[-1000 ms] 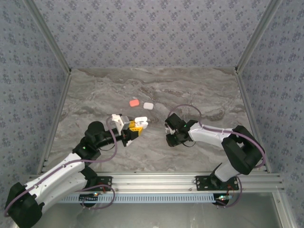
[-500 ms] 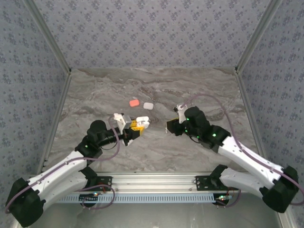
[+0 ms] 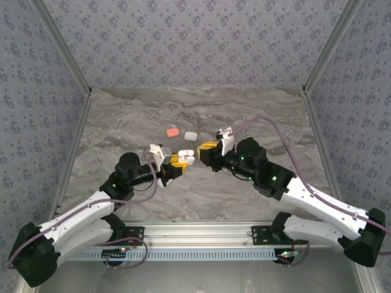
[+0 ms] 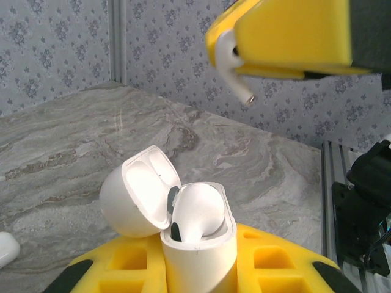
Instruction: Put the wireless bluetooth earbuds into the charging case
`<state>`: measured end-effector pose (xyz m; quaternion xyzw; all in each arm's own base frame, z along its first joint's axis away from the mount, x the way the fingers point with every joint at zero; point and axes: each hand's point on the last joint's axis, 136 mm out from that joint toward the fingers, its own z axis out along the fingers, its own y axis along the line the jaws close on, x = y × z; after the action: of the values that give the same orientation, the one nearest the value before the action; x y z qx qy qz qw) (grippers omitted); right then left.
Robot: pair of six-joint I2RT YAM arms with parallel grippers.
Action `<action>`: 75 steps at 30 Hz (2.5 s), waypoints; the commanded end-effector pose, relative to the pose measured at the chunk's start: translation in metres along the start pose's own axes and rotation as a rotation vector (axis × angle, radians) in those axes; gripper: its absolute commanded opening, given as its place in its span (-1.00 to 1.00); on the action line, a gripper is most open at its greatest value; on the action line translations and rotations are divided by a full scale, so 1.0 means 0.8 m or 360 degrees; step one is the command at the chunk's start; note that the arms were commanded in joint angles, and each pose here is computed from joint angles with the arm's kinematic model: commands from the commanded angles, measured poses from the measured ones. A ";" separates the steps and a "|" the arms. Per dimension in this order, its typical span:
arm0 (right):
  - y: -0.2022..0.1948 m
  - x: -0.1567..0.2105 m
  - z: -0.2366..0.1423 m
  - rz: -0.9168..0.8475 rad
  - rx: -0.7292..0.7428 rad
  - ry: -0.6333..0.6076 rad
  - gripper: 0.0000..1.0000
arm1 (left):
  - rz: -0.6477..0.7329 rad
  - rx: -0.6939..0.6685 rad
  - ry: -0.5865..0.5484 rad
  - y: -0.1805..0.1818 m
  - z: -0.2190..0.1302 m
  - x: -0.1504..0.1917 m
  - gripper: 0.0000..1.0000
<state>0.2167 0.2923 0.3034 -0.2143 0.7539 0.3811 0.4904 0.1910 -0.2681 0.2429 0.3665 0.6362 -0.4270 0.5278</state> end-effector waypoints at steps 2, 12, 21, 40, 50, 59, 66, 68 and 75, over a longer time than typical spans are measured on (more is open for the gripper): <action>0.014 -0.037 0.005 0.0002 -0.0008 -0.0153 -0.45 | 0.0066 0.0054 -0.0129 -0.012 0.000 -0.039 -1.00; 0.021 -0.015 0.025 -0.0007 0.0001 -0.0067 -0.45 | 0.0065 0.0042 -0.0138 -0.010 0.000 -0.039 -1.00; 0.011 0.011 0.034 -0.0035 0.0089 0.0023 -0.45 | 0.0069 0.0030 -0.0149 -0.009 -0.002 -0.041 -1.00; 0.018 0.037 0.034 -0.0005 0.0039 0.0142 -0.40 | 0.0066 -0.0003 -0.0157 -0.005 -0.002 -0.042 -1.00; 0.035 0.005 0.017 0.0140 -0.0154 0.0097 0.06 | 0.0063 0.0006 -0.0168 -0.006 -0.002 -0.042 -1.00; 0.014 -0.012 -0.001 0.0230 -0.0267 0.0076 0.65 | 0.0070 0.0039 -0.0199 -0.012 -0.005 -0.045 -1.00; 0.037 0.003 0.019 0.0284 -0.0535 0.0225 1.00 | 0.0077 0.0076 -0.0197 -0.017 -0.005 -0.047 -1.00; 0.048 0.005 0.022 0.0278 -0.0602 0.0260 1.00 | 0.0072 0.0077 -0.0192 -0.017 -0.005 -0.046 -1.00; 0.073 -0.001 0.016 0.0214 -0.0734 0.0282 0.85 | 0.0068 0.0049 -0.0174 -0.013 -0.004 -0.044 -1.00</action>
<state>0.1974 0.3345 0.2867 -0.2715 0.7415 0.5223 0.3220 0.1898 -0.2692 0.2548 0.3649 0.6192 -0.4348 0.5426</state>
